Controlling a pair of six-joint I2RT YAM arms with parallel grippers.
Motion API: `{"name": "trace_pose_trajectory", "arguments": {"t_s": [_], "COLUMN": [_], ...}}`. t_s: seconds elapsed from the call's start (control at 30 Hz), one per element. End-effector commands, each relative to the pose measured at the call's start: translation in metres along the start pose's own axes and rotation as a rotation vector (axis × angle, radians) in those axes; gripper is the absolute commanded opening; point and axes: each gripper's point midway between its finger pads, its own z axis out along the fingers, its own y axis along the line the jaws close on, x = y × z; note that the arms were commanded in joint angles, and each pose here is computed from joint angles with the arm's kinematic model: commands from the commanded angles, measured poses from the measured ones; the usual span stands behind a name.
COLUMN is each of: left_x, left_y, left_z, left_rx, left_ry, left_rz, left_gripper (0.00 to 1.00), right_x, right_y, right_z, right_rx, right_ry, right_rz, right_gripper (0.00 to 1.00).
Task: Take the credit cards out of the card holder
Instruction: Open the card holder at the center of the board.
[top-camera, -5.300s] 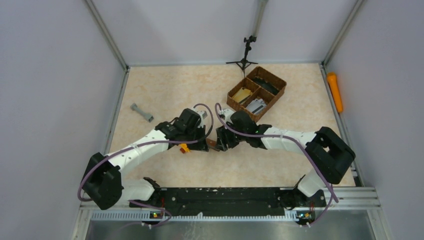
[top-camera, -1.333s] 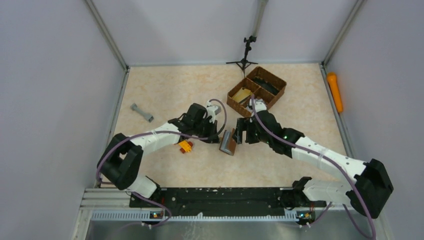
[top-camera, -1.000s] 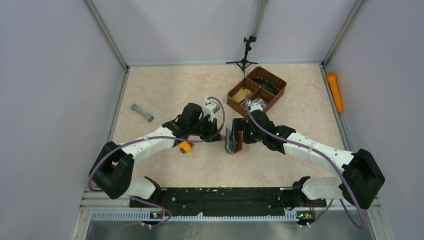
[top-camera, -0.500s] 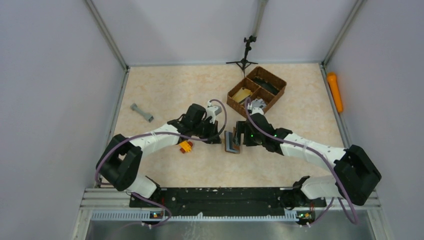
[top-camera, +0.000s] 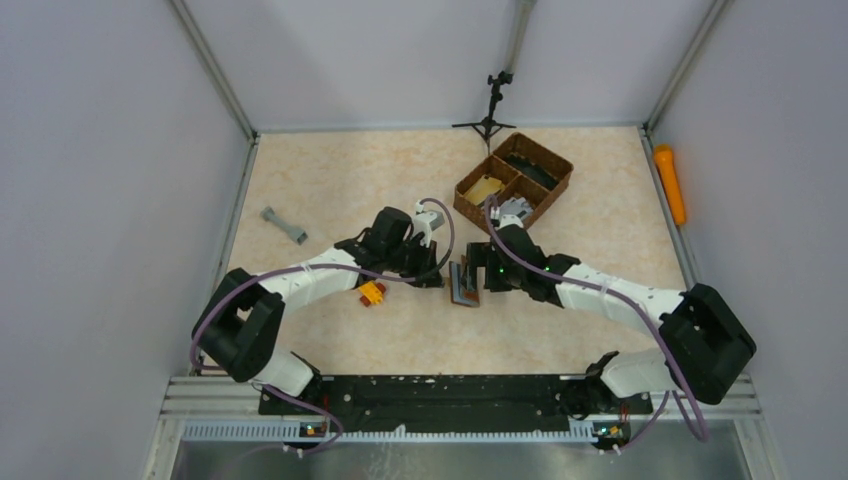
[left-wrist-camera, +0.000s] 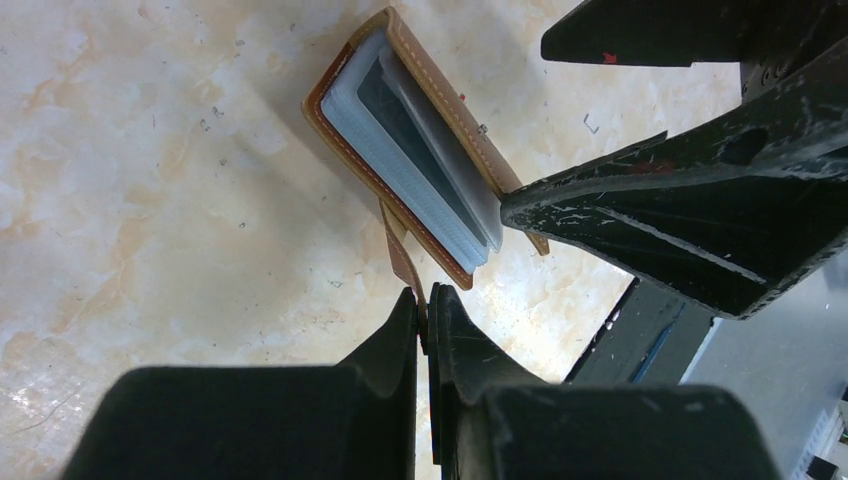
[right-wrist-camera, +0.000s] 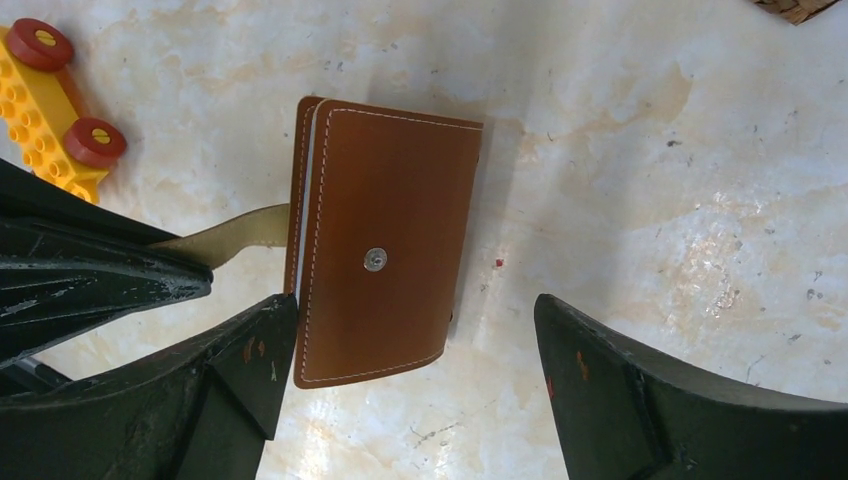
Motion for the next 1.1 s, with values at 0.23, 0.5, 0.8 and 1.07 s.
{"name": "trace_pose_trajectory", "arguments": {"t_s": [0.23,0.5,0.8,1.07], "left_x": [-0.023,-0.023,-0.023,-0.021], "left_y": [-0.016,-0.016,-0.014,-0.008], "left_z": [-0.008,-0.01,-0.008,-0.007], "left_rx": [0.053,0.051,0.046,0.013], "left_ry": [-0.081,-0.085,-0.077,-0.067], "left_rz": [0.062,0.064,0.058,0.05], "left_gripper": [0.05,0.05,0.05,0.04], "right_x": [-0.035,-0.034,-0.023,-0.02], "right_y": [0.031,0.021,0.0,-0.005], "right_z": [-0.005,0.01,0.025,0.027], "right_rx": [-0.105,-0.025,0.076,0.096], "right_ry": [-0.049,-0.023,0.011,0.023], "right_rz": [-0.05,-0.054,-0.07,-0.081], "right_gripper": [0.92,0.87,0.7,0.53]}}
